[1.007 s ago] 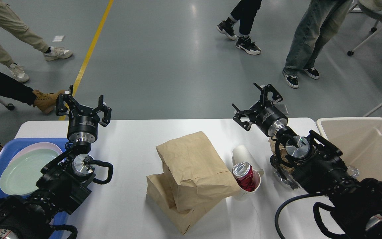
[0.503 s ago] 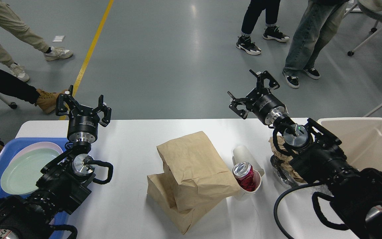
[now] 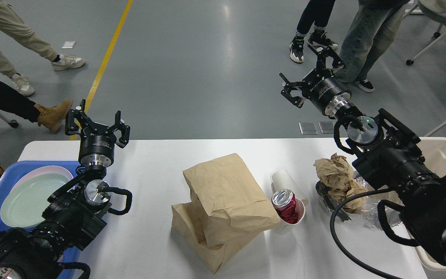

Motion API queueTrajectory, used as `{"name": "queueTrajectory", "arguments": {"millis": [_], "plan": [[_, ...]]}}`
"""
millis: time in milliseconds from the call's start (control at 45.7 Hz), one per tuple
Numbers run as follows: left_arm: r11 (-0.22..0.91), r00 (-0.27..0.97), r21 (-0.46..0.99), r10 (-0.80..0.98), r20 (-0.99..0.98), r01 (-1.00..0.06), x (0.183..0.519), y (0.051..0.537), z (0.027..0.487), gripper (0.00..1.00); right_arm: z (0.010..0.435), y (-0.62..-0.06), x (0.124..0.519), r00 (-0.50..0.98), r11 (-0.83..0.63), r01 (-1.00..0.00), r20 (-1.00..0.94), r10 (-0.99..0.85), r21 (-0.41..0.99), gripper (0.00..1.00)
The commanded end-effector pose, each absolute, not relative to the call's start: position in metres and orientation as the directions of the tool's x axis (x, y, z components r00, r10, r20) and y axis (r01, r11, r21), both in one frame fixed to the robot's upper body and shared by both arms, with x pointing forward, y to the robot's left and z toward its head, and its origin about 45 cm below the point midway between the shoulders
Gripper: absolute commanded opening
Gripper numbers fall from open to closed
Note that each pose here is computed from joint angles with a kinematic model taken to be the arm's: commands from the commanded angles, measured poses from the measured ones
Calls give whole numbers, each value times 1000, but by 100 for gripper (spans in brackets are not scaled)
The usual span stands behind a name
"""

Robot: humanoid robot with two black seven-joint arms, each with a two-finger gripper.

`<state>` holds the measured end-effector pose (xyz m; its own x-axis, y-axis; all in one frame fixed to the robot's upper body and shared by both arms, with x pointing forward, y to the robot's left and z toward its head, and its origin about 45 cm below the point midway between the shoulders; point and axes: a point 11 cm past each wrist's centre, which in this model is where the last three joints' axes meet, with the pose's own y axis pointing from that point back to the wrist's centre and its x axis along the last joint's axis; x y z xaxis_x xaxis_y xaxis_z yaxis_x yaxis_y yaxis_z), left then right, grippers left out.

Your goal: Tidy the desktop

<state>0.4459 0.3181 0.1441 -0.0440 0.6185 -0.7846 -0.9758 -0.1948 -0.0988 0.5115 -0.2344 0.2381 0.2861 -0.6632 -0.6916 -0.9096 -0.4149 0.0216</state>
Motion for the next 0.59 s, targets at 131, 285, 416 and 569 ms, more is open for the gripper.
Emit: {"name": "queueTrajectory", "arguments": {"millis": [131,285,416,569], "plan": [[-195,-44,-99,618,-785,-976,446,318,144,96,253,-268,517,311,-419,-902,-513,-800,106,100],[-196,-44,-100,618,-785,-976,446,318,144,96,317,-348,526,302,-334,-927,-188,-935,173,100],[-194,-43,-100,618,-785,-976,446,318,144,96,364,-399,521,290,-244,-929,140,-947,280,100],[-196,-44,-100,618,-785,-976,446,318,144,96,410,-439,508,329,-81,-893,520,-788,443,100]]}}
